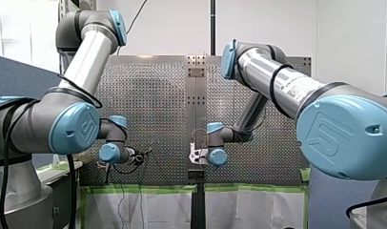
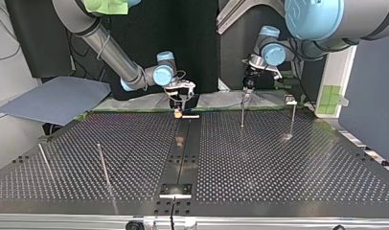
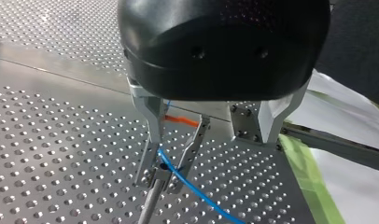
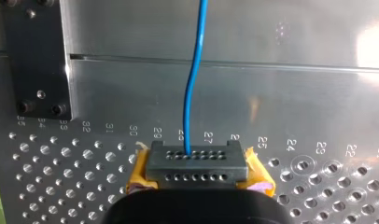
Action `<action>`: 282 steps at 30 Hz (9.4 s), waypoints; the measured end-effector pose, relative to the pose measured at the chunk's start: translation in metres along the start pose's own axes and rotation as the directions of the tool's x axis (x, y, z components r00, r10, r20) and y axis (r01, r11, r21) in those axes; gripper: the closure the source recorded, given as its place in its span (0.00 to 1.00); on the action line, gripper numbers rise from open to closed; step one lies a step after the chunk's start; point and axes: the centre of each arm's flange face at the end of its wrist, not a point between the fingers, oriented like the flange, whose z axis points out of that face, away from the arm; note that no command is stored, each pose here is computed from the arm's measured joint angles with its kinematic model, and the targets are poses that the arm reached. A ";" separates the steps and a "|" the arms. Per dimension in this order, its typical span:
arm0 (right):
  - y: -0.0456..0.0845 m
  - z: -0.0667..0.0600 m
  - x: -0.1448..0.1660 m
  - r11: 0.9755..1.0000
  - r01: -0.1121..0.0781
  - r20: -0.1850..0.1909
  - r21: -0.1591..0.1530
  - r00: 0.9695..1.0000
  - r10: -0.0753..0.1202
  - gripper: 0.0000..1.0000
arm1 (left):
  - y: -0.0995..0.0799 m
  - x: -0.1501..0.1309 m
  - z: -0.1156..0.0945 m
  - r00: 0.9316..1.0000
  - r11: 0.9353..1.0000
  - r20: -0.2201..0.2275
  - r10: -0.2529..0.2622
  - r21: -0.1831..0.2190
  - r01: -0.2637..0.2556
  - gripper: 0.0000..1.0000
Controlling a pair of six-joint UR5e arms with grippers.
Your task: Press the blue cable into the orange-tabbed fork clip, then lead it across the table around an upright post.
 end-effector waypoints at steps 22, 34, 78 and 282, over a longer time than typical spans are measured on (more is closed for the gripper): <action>-0.001 0.000 -0.004 1.000 -0.001 0.005 0.013 1.000 0.001 1.00 | -0.040 0.012 -0.015 0.997 0.998 -0.042 0.059 0.017 -0.058 0.00; 0.004 0.000 -0.017 1.000 -0.002 0.020 0.012 1.000 0.002 1.00 | -0.066 0.008 -0.013 0.996 0.996 0.003 0.085 0.018 -0.085 0.00; 0.015 0.003 -0.019 1.000 -0.004 0.029 0.003 1.000 0.004 1.00 | -0.128 -0.002 0.047 0.992 0.986 0.129 0.000 -0.164 0.021 0.00; 0.016 -0.053 0.231 1.000 0.004 -0.109 -0.006 0.994 -0.004 1.00 | -0.193 -0.237 0.014 0.963 0.935 0.264 0.060 -0.353 0.039 1.00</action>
